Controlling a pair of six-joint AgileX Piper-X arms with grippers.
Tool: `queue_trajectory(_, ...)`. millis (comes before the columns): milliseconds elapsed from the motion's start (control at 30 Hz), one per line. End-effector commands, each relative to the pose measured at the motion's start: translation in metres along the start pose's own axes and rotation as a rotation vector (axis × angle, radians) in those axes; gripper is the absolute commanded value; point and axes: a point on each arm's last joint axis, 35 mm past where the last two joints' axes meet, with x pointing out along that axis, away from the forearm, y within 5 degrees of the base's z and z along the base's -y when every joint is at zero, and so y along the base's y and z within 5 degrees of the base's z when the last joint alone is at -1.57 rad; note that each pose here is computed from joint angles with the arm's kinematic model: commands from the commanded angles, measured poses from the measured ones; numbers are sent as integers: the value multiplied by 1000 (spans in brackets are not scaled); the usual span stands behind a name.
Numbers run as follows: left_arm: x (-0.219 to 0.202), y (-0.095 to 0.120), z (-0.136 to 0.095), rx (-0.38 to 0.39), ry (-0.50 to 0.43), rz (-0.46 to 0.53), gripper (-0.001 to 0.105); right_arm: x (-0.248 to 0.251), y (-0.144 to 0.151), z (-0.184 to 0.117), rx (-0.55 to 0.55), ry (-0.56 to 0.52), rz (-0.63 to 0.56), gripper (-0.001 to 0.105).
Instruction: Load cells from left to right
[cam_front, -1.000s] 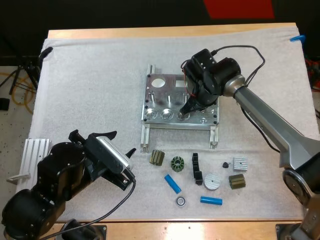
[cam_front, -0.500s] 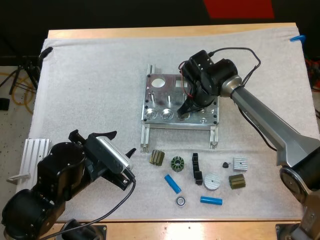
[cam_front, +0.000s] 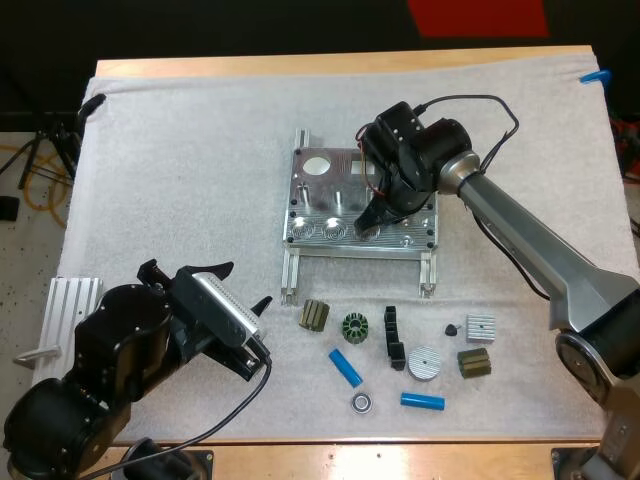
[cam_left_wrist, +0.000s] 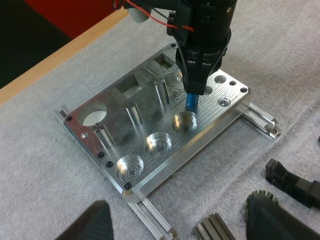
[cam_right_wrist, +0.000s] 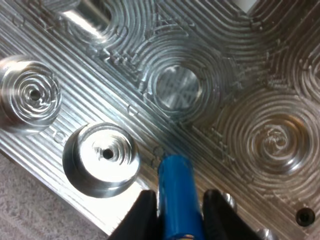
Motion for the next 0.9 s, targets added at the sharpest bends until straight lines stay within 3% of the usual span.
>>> queue_trajectory(0, -1, 0, 2, -12, -13, 13, 57, 5, -1, 3, 2, -9, -1, 0)
queue_trajectory(867, 1, 1, 2, -13, -7, 13, 57, 23, 1, 1, 64, 7, 55, 1)
